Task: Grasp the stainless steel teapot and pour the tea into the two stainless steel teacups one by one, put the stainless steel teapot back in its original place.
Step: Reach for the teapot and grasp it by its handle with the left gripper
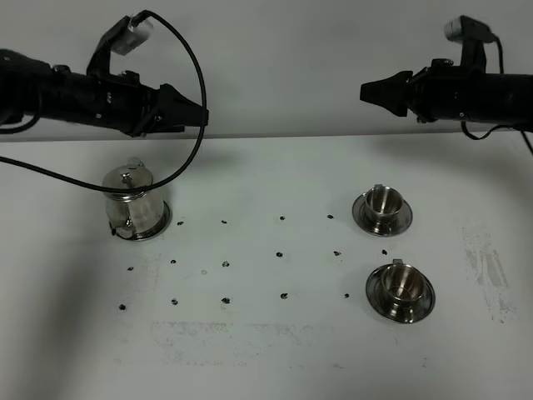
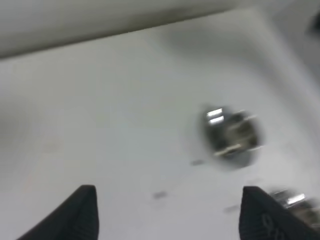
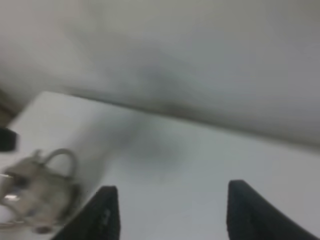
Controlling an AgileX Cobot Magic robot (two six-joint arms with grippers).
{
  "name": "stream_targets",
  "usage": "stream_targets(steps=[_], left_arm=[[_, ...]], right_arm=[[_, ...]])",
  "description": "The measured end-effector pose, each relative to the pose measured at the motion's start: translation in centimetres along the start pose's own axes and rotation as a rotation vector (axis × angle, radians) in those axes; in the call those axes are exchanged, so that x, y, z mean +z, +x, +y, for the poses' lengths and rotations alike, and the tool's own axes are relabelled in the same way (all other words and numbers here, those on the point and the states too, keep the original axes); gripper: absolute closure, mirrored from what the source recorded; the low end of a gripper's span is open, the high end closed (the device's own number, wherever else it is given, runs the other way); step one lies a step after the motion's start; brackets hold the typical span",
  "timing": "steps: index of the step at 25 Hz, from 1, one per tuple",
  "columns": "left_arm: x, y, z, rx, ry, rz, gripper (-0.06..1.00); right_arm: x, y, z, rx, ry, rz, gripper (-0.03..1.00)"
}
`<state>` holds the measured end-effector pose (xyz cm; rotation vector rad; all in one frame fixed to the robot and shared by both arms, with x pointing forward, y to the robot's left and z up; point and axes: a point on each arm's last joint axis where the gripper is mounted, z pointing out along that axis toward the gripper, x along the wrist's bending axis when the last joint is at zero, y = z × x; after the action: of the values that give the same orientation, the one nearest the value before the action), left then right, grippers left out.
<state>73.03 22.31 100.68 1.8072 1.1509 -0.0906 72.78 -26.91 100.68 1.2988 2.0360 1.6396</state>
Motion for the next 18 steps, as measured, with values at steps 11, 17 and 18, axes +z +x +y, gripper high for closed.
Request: stream_targets(steps=[11,17,18], left_arm=[[-4.3,0.1,1.4,0.213,0.152,0.372,0.34],[-7.9,-2.7,1.4,0.224,0.127,0.468,0.34],[-8.7,-3.4,1.3,0.233,0.112,0.486,0.34]], right_arm=[[-2.9,3.4,3.1,-0.412,0.205,-0.214,0.53],[-4.4,8.3,4.3,-0.541,0.427,-0.359,0.58],[-5.1,8.9,4.7,-0.522,0.437,-0.386,0.59]])
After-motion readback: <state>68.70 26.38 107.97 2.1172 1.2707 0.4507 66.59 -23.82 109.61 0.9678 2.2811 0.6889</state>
